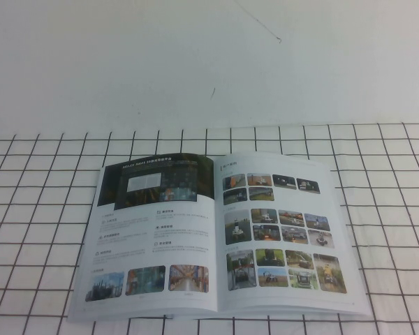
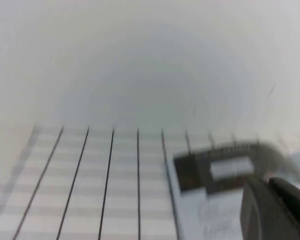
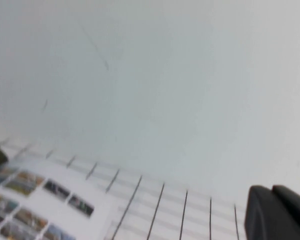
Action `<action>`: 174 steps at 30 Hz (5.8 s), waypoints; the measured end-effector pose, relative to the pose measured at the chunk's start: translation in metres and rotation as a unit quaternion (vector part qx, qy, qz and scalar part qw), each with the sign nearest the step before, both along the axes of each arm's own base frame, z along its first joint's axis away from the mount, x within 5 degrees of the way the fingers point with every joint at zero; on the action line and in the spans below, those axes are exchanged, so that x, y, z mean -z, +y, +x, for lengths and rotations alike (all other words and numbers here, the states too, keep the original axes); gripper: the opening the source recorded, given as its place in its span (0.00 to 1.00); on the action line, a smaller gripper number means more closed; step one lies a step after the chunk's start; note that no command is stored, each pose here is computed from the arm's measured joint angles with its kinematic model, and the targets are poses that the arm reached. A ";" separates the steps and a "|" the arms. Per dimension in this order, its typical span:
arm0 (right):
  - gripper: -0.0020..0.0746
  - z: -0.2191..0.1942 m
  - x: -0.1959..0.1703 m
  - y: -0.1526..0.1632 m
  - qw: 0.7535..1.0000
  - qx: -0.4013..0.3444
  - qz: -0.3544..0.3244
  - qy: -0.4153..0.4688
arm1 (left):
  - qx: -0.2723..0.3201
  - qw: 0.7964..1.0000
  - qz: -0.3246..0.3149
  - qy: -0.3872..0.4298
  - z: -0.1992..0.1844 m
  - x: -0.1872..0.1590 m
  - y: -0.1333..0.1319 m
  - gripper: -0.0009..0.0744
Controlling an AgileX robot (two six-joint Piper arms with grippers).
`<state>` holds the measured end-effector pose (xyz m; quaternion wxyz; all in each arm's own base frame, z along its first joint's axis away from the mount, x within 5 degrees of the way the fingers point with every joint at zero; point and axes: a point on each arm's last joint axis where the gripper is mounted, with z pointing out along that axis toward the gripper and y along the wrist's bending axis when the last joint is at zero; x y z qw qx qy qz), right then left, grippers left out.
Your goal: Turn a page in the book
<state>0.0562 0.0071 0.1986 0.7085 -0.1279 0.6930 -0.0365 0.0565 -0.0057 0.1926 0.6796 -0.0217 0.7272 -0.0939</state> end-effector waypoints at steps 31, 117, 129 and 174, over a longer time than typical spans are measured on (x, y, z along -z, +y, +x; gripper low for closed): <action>0.02 -0.092 -0.186 -0.013 0.850 -0.046 0.145 -0.505 | 0.052 0.845 -0.115 -0.520 -0.078 -0.171 0.006 0.01; 0.18 0.209 0.017 0.073 0.802 -0.147 0.141 0.561 | 0.166 0.785 0.050 0.595 0.266 0.044 -0.127 0.01; 0.48 0.224 0.050 0.080 0.786 -0.149 0.185 0.570 | 0.165 0.784 0.049 0.596 0.266 0.044 -0.127 0.01; 0.48 0.235 0.045 0.102 0.749 -0.300 0.323 0.495 | 0.168 0.784 0.044 0.596 0.266 0.043 -0.127 0.01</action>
